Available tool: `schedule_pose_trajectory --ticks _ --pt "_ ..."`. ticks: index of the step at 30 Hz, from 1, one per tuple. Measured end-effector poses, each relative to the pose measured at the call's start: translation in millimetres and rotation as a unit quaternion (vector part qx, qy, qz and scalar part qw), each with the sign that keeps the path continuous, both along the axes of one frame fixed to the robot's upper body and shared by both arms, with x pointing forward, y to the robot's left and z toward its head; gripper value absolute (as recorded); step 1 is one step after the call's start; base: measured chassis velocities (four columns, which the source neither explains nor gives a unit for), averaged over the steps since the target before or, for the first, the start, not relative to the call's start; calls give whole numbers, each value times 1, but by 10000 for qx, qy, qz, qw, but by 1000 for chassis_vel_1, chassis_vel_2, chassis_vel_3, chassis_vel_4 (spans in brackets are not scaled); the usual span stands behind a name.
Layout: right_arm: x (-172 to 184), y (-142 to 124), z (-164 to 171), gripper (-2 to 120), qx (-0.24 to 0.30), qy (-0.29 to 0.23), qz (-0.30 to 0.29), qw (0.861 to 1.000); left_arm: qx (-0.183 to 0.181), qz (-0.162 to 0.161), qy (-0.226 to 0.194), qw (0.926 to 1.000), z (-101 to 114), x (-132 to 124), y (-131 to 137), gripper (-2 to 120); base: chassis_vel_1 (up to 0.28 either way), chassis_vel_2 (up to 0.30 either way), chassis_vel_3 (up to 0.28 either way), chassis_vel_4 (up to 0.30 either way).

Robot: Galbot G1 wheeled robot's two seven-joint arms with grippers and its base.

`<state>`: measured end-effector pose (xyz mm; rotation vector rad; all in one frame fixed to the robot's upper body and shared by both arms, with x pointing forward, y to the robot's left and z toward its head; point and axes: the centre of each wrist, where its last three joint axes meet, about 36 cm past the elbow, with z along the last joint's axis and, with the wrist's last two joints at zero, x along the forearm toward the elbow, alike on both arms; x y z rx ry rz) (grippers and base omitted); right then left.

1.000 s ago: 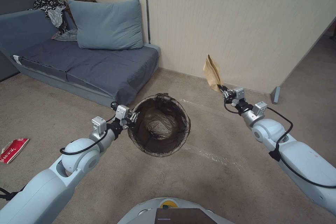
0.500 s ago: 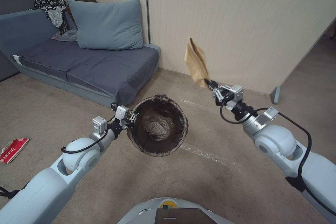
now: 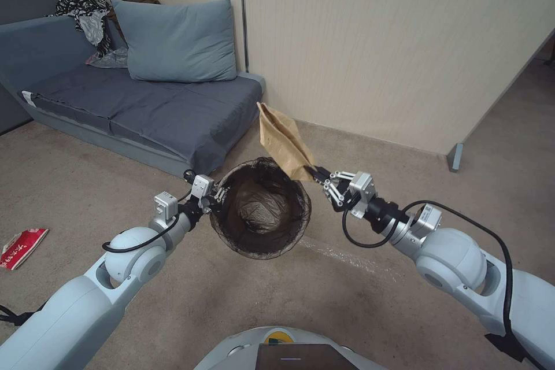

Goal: Pick up the trash bin, then pick up the garbage from the floor and place it into the trash bin.

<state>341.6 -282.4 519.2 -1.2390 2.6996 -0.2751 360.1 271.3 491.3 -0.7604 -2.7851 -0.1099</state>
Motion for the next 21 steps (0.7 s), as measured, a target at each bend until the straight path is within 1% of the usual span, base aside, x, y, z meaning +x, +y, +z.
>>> schedule_pose_trajectory --ticks 7,14,21 --pt "-1 7 -21 0 -263 218 258 9991 -13 -59 -36 10000 5 -4 -4 4 0 0 0 0" --pt "8 14 -31 0 -321 265 364 9985 -55 -91 -46 9999 10 -10 -7 4 0 0 0 0" --pt "12 23 -51 0 -378 454 465 9972 -91 -97 -41 9999 13 -15 -8 4 0 0 0 0"
